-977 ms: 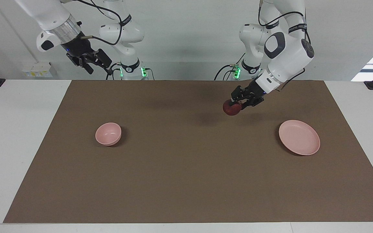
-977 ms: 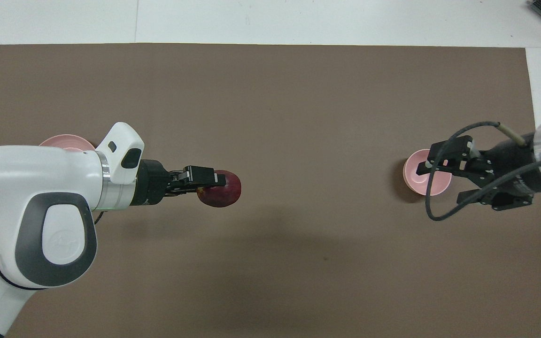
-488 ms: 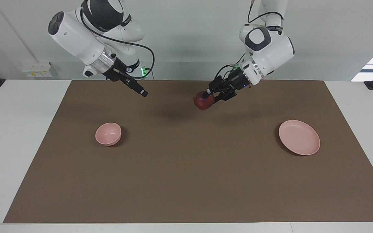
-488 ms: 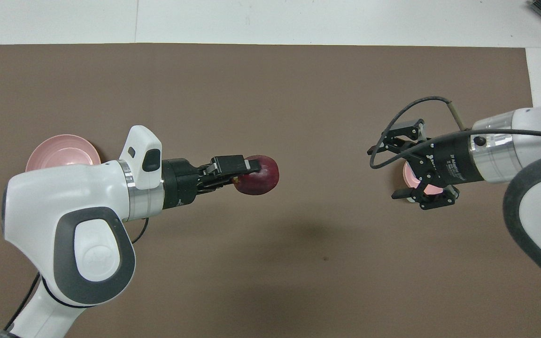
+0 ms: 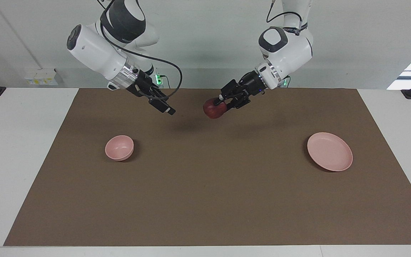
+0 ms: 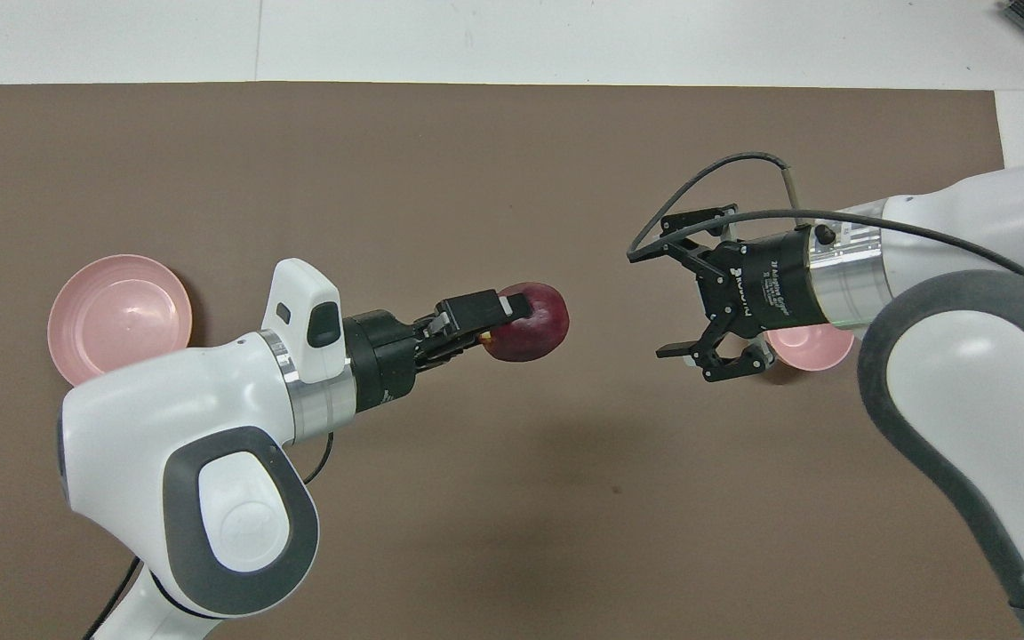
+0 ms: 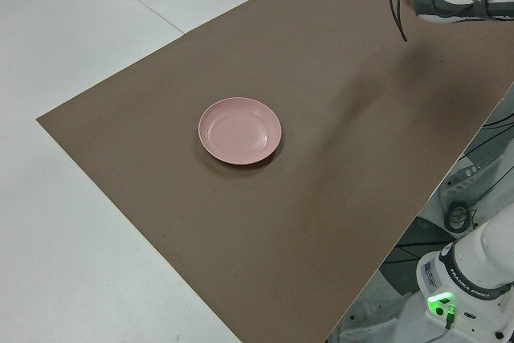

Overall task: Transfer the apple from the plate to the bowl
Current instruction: 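Close the right gripper on the apple held by the left gripper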

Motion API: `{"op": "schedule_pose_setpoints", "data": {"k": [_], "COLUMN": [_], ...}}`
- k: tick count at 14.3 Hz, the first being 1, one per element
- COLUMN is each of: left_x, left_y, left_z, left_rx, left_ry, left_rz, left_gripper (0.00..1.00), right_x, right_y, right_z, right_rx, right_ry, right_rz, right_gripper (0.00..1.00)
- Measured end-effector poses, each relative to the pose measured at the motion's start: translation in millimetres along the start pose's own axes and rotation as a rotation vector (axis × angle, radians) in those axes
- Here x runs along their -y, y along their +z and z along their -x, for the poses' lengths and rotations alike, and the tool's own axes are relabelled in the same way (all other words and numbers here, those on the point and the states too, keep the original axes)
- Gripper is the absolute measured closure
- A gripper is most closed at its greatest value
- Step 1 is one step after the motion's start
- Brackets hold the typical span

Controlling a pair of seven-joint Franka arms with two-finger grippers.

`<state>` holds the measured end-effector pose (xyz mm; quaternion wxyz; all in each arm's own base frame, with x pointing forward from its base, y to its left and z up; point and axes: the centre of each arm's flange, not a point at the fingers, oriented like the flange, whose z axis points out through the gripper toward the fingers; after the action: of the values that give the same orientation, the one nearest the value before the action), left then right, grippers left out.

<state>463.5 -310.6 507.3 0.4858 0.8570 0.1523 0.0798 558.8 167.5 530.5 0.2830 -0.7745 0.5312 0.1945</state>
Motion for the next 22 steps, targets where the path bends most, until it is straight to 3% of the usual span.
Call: {"op": "schedule_pose_setpoints", "data": {"k": [7,20,22], "left_x": [-1.0,-1.8,-1.8], "left_y": [0.4,1.9,2.1], "left_z": [1.2,3.7,3.9], "left_rx": [-0.004,-0.002,-0.001], "left_ry": [-0.003,-0.001,-0.001], "left_rz": [0.004,0.004,0.004], "left_gripper": [0.32,0.32,0.32], "right_x": [4.6,8.9,9.3], "right_y": [32.4,77.6,76.8], "right_z": [37.6,67.3,67.1], "right_rx": [0.008,0.01,0.01], "right_ry": [0.031,0.015,0.016], "right_rz": [0.004,0.015,0.013], "right_gripper": [0.0,0.0,0.04]}}
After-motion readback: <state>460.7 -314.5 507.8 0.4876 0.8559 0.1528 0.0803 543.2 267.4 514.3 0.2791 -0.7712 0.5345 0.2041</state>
